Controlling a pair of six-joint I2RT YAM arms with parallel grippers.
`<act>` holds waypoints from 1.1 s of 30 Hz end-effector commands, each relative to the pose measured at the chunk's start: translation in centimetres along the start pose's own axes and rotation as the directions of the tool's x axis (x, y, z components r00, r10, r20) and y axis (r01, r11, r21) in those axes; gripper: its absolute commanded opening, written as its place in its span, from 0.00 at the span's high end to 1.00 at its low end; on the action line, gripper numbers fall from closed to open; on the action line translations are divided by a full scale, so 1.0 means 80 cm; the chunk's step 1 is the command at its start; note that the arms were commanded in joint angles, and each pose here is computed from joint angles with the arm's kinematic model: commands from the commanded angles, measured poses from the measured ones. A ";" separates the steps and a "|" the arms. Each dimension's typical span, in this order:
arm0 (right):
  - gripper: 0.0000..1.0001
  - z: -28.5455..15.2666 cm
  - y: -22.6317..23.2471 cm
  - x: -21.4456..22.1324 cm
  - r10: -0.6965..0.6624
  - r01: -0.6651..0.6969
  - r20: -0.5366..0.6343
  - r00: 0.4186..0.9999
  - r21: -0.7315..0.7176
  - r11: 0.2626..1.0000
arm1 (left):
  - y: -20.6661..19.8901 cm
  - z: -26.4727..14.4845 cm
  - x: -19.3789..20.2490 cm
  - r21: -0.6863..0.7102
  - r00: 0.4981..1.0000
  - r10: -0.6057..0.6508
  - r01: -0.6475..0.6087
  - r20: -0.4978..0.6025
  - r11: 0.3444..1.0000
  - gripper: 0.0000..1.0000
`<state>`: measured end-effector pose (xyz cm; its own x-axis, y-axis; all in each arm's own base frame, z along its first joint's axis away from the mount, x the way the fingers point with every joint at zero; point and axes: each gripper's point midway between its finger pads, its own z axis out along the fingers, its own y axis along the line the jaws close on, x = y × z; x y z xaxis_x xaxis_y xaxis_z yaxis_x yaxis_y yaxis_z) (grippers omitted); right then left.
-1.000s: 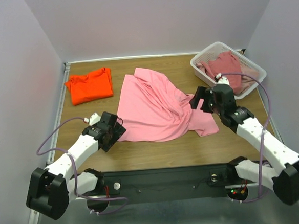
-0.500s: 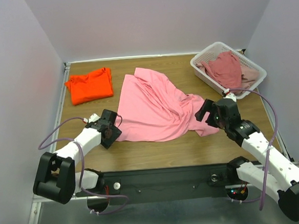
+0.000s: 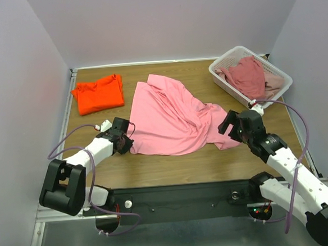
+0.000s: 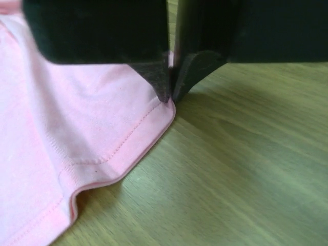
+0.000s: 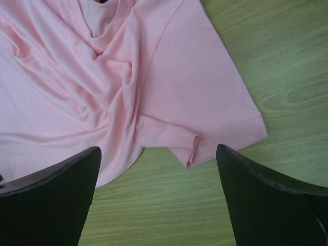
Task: Fold and stack the t-shirts
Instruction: Flatten the tshirt out
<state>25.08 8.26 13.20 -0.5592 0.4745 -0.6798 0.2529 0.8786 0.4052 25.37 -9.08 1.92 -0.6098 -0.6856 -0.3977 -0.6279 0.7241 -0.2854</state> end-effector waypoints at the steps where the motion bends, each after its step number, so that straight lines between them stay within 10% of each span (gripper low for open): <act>1: 0.00 -0.003 -0.017 -0.009 0.014 -0.017 0.050 0.999 0.067 0.998 | 0.021 0.008 0.023 -0.038 0.997 0.033 -0.035 -0.063 0.999 1.00; 21: 0.03 0.044 -0.111 0.026 0.045 -0.043 0.008 0.999 0.522 0.852 | -0.009 -0.081 -0.027 0.292 0.988 -0.024 -0.021 0.152 0.956 1.00; 33: 0.25 0.089 -0.130 0.062 0.086 -0.021 -0.091 0.992 0.556 0.831 | -0.014 -0.092 -0.025 0.337 0.989 -0.022 -0.029 0.147 0.941 1.00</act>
<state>24.21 1.87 2.17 -0.6263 0.5134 -0.5867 0.6457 0.7633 -0.0215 24.15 -9.24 9.78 -0.5084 -0.6958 -0.5073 -0.4201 0.7147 -0.5592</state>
